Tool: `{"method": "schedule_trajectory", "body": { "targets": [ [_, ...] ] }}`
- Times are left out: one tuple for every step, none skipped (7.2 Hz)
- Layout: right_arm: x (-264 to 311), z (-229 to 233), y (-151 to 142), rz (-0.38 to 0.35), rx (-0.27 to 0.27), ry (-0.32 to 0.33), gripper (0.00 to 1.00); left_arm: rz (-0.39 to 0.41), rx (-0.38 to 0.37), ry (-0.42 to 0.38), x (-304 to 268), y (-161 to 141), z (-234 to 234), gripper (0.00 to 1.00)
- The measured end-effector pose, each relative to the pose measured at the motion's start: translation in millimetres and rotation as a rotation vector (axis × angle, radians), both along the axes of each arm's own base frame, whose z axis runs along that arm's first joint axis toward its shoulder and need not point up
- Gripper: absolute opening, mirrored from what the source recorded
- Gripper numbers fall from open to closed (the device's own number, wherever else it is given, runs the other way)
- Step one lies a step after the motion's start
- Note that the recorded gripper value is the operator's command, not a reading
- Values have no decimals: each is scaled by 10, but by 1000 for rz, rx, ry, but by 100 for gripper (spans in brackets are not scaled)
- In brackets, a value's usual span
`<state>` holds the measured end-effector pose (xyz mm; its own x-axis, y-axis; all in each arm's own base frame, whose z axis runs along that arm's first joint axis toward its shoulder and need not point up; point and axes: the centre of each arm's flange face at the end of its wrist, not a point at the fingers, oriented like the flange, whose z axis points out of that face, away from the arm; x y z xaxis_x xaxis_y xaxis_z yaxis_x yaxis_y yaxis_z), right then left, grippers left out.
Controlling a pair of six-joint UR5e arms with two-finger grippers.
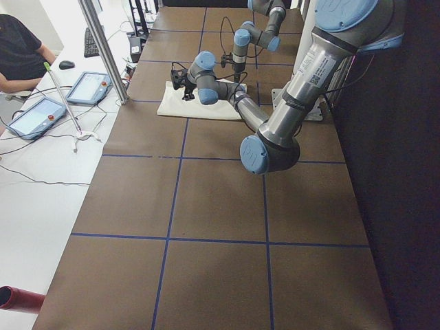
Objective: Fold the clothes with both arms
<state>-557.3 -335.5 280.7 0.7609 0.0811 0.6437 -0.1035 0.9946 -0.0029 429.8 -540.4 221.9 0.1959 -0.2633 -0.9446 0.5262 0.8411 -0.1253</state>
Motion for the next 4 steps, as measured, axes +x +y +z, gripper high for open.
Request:
{"method": "schedule_trajectory", "body": {
  "targets": [
    [-6,74,-6,-17,10,23,100,0,2,4,-8,11,-21,67],
    [44,138,-15,-37,19,52,100,1,5,9,-18,24,-44,67],
    [202,245,-16,-61,34,81,100,0,7,12,-24,31,-65,67],
    [401,366,46,-81,47,96,100,0,9,15,-31,39,-82,67]
  ]
}}
